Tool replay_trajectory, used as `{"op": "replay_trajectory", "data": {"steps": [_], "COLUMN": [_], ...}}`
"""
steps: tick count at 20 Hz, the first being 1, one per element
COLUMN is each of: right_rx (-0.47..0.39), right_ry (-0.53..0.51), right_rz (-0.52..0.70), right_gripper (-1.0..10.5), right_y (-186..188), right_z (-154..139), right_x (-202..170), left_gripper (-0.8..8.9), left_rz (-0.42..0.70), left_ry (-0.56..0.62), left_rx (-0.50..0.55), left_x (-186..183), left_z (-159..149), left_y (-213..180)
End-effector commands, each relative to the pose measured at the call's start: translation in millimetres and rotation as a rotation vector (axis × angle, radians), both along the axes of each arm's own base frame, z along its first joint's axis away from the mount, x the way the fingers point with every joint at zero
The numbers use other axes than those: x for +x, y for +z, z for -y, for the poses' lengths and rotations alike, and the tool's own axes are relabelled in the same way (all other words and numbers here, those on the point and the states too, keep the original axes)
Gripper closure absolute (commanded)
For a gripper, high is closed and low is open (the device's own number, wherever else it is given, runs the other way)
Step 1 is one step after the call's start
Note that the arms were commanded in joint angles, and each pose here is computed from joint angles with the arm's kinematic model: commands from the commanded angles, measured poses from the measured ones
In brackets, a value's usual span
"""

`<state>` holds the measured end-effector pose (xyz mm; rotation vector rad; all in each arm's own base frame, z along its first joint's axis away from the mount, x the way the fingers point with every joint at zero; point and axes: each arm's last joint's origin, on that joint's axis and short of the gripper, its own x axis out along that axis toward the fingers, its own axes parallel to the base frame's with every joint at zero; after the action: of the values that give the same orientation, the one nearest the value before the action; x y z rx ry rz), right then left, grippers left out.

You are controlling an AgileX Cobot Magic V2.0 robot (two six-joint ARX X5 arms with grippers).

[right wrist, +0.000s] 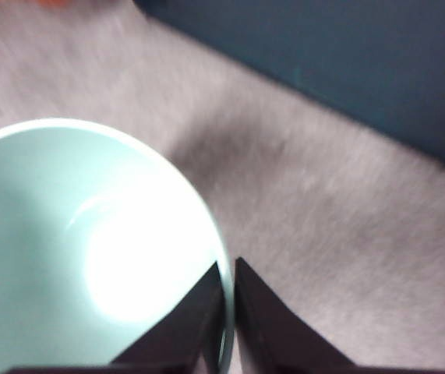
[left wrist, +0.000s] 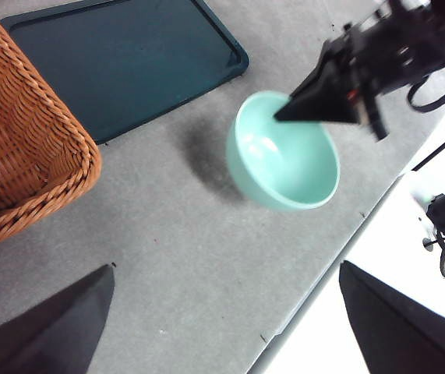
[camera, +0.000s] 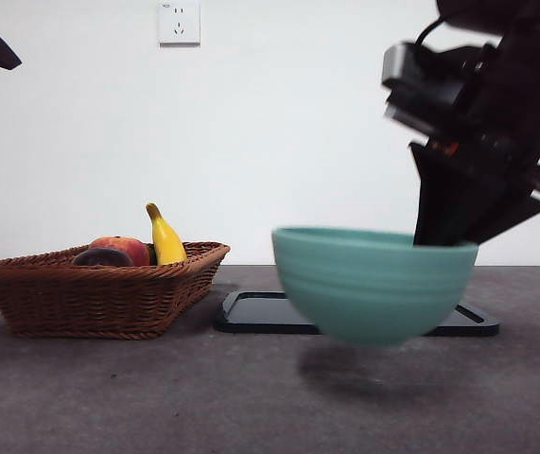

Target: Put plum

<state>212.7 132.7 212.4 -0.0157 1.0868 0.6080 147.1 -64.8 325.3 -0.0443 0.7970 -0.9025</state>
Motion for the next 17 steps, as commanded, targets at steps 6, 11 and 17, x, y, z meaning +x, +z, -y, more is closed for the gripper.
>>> {"op": "replay_trajectory", "data": {"steps": [6,11,17], "right_rx": [-0.053,-0.061,-0.063], "right_ry": [0.031,0.029,0.033], "right_rz": [-0.034,-0.011,-0.028], "right_gripper": [9.4,9.4,8.9], "right_y": [-24.4,-24.1,-24.7], "right_z": [-19.2,-22.8,-24.7], "right_x": [8.3,7.8,5.1], "left_gripper": [3.49,3.49,3.49], "left_rz": [0.02,0.02,0.02], "left_ry": [-0.016,-0.016,-0.016], "left_rx": [-0.003,-0.003,-0.003], "left_x": [1.0,1.0,1.0], "left_z": [1.3,1.3,1.3], "left_y": [4.7,4.7,4.7]}}
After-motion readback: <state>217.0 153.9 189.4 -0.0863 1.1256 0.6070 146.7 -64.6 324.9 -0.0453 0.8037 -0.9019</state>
